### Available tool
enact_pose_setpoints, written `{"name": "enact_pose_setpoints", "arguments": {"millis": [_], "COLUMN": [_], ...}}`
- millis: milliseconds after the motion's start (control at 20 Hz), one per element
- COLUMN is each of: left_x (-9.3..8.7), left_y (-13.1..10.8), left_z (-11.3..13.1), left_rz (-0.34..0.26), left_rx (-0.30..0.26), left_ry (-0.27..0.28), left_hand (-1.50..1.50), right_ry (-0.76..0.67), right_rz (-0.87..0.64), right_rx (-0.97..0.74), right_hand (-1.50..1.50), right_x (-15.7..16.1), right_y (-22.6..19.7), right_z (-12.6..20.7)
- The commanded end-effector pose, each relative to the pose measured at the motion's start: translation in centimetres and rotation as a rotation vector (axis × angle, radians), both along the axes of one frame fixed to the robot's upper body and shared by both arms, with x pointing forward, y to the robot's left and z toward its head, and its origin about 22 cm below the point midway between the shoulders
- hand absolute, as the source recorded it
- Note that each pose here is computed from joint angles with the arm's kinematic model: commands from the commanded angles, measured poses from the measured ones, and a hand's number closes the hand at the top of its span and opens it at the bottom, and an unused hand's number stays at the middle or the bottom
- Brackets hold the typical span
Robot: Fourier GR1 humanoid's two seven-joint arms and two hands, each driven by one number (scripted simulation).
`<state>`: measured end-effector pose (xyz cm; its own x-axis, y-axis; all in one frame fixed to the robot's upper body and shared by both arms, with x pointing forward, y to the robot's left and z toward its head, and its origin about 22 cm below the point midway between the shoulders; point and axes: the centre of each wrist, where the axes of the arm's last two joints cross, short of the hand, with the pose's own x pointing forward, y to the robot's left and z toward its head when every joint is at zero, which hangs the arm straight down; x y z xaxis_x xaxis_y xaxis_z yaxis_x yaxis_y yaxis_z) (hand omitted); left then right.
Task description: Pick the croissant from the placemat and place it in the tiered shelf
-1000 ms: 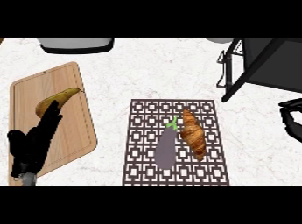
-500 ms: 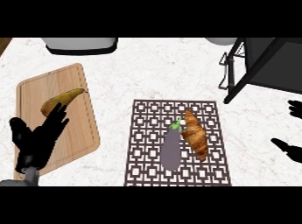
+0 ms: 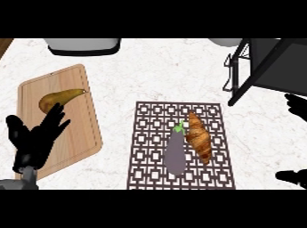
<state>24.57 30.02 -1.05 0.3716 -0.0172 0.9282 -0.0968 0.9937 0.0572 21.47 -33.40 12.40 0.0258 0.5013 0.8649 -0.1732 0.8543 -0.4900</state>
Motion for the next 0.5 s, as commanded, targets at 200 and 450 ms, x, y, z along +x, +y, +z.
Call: {"name": "enact_pose_setpoints", "arguments": {"millis": [200,450], "left_x": [-0.1,0.7], "left_y": [-0.9,-1.1], "left_z": [-2.1,-2.5], "left_rz": [-0.015,-0.004], "left_rx": [-0.005,0.008], "left_ry": [0.068,0.070], "left_hand": [0.00,0.00], "right_ry": [0.107,0.147], "right_rz": [-0.083,-0.155], "right_rx": [-0.144,-0.253], "right_hand": [-1.50,-1.50], "right_x": [0.0,0.6], "right_y": [7.0,10.4], "right_z": [4.2,4.6]}}
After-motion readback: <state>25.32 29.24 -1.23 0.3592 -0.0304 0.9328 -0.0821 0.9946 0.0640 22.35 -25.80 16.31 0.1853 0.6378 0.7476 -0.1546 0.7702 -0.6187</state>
